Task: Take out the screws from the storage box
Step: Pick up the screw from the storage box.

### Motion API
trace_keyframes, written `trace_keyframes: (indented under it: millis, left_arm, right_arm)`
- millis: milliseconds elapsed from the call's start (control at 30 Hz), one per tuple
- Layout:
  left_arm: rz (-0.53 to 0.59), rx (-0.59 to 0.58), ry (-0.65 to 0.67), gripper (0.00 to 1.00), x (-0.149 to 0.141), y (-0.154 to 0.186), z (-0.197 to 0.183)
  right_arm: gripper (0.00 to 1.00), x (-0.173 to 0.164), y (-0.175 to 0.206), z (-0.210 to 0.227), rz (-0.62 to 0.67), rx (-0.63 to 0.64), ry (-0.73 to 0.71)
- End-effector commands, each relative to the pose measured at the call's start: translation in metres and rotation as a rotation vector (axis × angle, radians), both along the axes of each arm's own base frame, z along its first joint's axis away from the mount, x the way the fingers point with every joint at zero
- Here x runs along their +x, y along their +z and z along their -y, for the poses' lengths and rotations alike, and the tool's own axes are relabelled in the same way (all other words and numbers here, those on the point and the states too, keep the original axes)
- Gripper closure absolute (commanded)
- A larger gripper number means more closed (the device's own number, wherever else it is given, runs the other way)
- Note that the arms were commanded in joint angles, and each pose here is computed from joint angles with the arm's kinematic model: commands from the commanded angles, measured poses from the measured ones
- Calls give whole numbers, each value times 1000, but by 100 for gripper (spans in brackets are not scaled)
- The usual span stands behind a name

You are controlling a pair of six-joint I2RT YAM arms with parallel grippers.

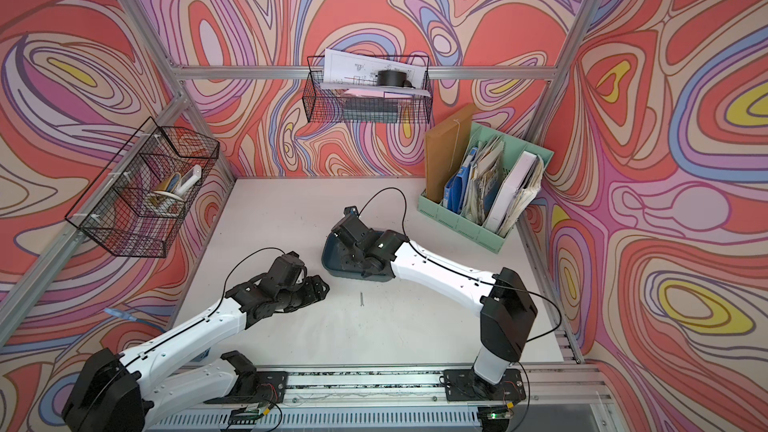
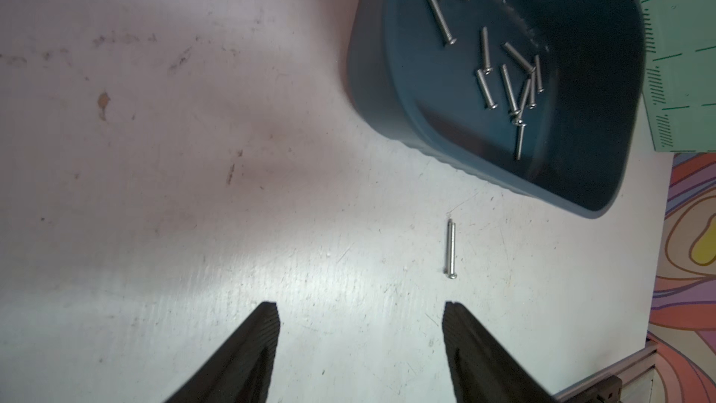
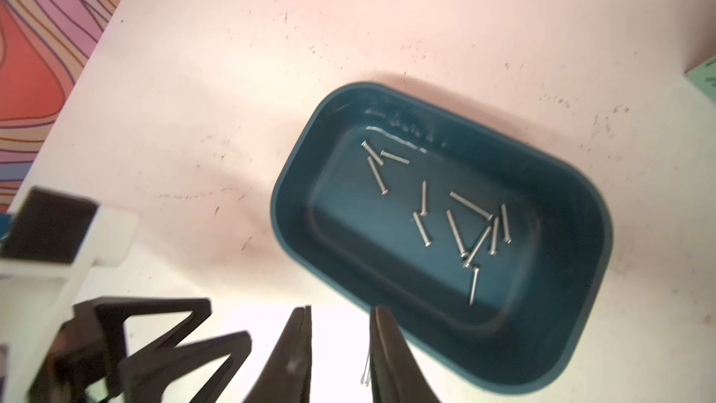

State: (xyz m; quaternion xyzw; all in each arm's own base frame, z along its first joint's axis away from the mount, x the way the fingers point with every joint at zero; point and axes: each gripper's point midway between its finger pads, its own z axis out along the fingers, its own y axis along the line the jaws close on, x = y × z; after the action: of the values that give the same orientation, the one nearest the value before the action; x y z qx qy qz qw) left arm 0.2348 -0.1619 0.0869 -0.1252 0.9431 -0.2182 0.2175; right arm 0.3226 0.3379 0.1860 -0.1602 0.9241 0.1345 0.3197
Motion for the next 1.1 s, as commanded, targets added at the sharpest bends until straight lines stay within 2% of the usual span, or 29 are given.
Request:
trace_keyframes:
  millis: [0,100,267,367,467,700,1067]
  left_arm:
    - [50,58,-14,26,14,11,-1]
    - [72,78,-12,26,25,17,0]
    - [74,108,-4,26,37,18,-2]
    - [73,110,7,26,42,17,-4]
    - [83,104,20,26,45,19,-6]
    - [82,104,40,26,47,19,-11]
    - [46,77,45,27,42,5,-8]
  right_arm:
    - [69,23,-26,11,-27,-121,93]
    - [61,48,-43,26,-77,-129,108]
    - [61,65,-80,49,-126,-220,144]
    - [61,67,-96,53,-154,-222,157]
    - [63,68,-109,48,-187,-211,168]
    - [74,75,-129,37,-241,-196,151]
    - [76,65,-149,21,-291,-212,157]
